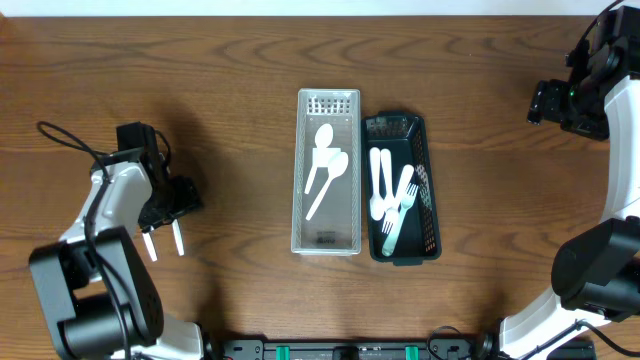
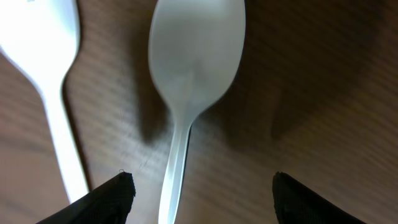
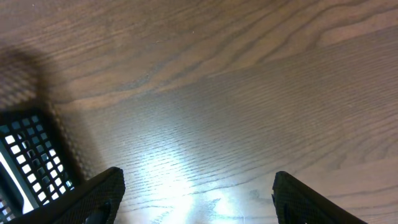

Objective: Pack container
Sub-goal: 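Move the left gripper back and grasp a third white spoon, then carry the spoon right and release it into the grey basket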

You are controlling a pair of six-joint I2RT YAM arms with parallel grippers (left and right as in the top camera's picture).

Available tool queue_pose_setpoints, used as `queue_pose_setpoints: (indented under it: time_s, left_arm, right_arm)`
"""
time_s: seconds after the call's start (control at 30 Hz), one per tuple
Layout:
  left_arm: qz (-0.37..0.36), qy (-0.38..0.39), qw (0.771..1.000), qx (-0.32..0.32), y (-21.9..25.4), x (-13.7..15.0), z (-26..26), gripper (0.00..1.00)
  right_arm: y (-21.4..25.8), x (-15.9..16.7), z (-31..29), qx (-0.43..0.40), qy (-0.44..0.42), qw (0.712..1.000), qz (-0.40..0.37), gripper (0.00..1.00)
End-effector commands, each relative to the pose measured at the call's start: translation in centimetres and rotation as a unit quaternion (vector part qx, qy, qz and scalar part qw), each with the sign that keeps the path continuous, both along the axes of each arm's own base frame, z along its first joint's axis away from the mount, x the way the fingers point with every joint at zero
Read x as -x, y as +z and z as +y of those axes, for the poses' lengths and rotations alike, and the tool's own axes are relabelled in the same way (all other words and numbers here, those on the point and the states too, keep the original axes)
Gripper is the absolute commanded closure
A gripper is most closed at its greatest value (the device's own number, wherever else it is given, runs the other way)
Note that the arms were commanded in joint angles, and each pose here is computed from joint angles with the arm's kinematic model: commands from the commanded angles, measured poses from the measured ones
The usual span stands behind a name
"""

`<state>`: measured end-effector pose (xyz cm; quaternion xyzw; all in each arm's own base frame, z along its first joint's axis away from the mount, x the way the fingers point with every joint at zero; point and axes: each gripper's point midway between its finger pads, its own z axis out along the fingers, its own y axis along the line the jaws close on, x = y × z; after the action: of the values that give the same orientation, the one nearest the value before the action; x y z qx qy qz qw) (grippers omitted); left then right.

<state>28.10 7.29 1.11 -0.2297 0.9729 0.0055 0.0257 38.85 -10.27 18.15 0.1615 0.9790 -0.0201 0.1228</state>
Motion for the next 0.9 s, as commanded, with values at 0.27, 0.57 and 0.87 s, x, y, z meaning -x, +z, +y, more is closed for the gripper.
queue_pose_setpoints:
  time_s: [0.27,0.57,0.87]
  left_arm:
    - [0.025,-0.031,0.999,0.003,-2.3,0.2,0.2,0.48]
    - [0.028,-0.031,0.999,0.004,-2.3,0.3,0.1,0.71]
    - [0.030,-0.031,0.999,0.007,-2.3,0.4,0.0,0.81]
  right_arm:
    - [-0.2,0.2,-0.1,-0.002,0.004,1.000,0.005,0.21]
    - [-0.2,0.2,-0.1,-0.002,0.004,1.000,0.005,0.21]
    - [-0.2,0.2,-0.1,-0.002,0.004,1.000,0.005,0.21]
